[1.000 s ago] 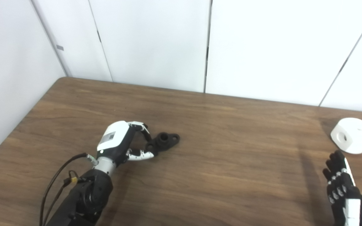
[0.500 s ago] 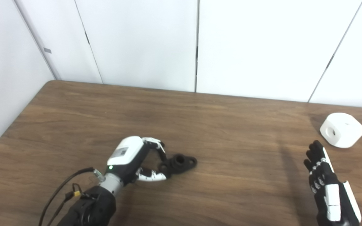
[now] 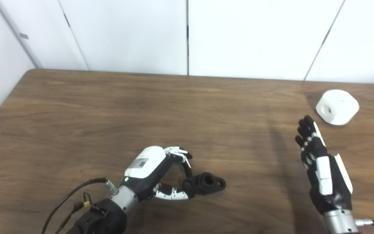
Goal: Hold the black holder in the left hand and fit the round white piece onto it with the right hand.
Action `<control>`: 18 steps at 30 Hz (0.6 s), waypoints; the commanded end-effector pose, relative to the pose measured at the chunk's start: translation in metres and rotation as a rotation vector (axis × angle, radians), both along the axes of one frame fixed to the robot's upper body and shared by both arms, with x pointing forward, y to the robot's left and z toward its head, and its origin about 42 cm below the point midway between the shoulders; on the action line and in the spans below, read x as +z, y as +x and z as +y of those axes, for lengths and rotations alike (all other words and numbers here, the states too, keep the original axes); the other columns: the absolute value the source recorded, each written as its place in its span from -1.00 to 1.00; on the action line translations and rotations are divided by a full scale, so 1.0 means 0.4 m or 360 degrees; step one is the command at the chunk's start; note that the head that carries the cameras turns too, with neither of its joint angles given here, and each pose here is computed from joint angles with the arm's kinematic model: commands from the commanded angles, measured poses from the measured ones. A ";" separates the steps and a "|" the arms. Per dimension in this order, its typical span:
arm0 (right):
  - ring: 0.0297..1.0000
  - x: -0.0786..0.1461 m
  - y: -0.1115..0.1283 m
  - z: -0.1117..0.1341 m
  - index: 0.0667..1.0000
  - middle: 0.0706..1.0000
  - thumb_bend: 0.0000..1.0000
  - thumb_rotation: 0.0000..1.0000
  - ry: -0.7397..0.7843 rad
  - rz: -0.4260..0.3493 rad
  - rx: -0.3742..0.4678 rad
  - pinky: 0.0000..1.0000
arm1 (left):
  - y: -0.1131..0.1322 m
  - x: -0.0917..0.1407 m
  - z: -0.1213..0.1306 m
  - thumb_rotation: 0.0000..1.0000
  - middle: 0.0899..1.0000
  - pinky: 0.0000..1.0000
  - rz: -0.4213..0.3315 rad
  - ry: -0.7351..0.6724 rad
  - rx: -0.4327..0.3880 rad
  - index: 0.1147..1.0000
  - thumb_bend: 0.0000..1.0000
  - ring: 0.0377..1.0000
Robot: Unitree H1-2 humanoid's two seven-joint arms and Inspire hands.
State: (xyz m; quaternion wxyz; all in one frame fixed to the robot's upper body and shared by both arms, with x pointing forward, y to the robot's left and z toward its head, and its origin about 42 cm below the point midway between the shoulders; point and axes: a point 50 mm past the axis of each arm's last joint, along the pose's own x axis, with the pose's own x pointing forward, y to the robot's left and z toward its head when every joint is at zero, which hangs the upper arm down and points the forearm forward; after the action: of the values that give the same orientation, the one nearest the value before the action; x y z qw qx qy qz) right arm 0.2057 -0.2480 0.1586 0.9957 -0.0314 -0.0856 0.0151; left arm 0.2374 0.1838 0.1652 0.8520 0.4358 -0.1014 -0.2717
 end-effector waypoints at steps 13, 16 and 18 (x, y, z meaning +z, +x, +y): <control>1.00 -0.019 -0.263 0.036 0.99 0.97 0.14 1.00 0.0104 0.0303 -0.0180 1.00 | -0.062 -0.092 -0.014 -0.91 0.52 0.67 0.0302 0.0122 -0.0232 -0.16 0.03 0.70; 1.00 -0.012 -0.263 0.030 0.99 0.97 0.13 1.00 0.0111 0.0286 -0.0182 1.00 | -0.052 -0.093 -0.008 -0.91 0.53 0.68 0.0279 0.0235 -0.0184 -0.15 0.03 0.71; 1.00 -0.005 -0.264 0.024 0.98 0.97 0.13 1.00 0.0108 0.0264 -0.0189 1.00 | -0.048 -0.089 -0.008 -0.91 0.53 0.70 0.0231 0.0324 -0.0172 -0.15 0.03 0.71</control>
State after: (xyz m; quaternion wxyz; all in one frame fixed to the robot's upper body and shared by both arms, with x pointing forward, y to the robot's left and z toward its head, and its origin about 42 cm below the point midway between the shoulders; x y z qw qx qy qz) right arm 0.2033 -0.2448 0.1721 0.9953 -0.0364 -0.0885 0.0173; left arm 0.2300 0.1774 0.1584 0.8410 0.4387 -0.1121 -0.2962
